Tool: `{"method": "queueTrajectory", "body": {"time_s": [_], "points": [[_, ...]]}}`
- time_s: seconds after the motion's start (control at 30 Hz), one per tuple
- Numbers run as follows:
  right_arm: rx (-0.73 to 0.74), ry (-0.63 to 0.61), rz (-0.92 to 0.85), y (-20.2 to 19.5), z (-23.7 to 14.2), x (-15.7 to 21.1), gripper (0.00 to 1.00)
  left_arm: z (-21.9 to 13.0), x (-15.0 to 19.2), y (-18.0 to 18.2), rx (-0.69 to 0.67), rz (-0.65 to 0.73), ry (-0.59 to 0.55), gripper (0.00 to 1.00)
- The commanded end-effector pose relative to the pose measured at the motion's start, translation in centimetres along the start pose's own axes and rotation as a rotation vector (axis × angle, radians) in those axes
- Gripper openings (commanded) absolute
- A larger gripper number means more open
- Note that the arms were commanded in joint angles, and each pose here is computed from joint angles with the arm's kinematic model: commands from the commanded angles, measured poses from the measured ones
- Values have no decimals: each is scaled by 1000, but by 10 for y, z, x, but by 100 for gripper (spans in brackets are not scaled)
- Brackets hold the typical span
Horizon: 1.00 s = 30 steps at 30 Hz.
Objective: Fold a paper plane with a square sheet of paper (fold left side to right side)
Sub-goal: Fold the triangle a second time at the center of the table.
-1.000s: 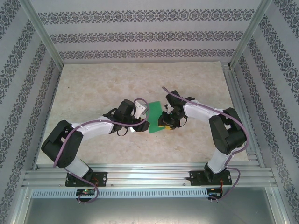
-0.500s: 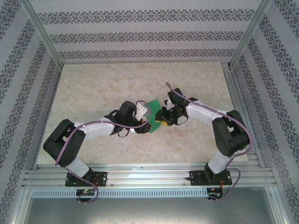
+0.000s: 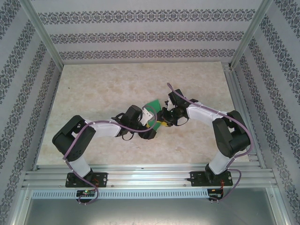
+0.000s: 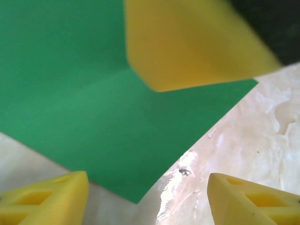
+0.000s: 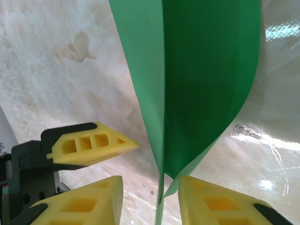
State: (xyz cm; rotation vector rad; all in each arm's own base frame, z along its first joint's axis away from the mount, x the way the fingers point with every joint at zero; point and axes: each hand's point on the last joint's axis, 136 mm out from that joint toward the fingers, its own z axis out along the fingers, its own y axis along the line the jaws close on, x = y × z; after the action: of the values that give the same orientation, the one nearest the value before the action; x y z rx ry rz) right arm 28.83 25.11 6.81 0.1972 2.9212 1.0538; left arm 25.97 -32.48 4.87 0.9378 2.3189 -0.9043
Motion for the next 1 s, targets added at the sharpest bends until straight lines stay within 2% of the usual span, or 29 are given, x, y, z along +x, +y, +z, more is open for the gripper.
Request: {"method": "queueTrajectory", "body": {"time_s": [0.0,0.27,0.4,0.73,0.97], "points": [[-29,-2,18,3,1,0,35,3,-23,-14,33,74,-65,70],[-62,-5,47,6,3,0,33,6,-34,-16,-5,92,-83,68],[-56,-1,49,4,3,0,33,6,-38,-12,-31,84,-97,61],[11,-2,41,-12,-1,2,33,4,-37,-12,-32,63,-98,22],[25,-10,36,-15,-4,0,34,4,-37,-13,-21,56,-101,4]]}}
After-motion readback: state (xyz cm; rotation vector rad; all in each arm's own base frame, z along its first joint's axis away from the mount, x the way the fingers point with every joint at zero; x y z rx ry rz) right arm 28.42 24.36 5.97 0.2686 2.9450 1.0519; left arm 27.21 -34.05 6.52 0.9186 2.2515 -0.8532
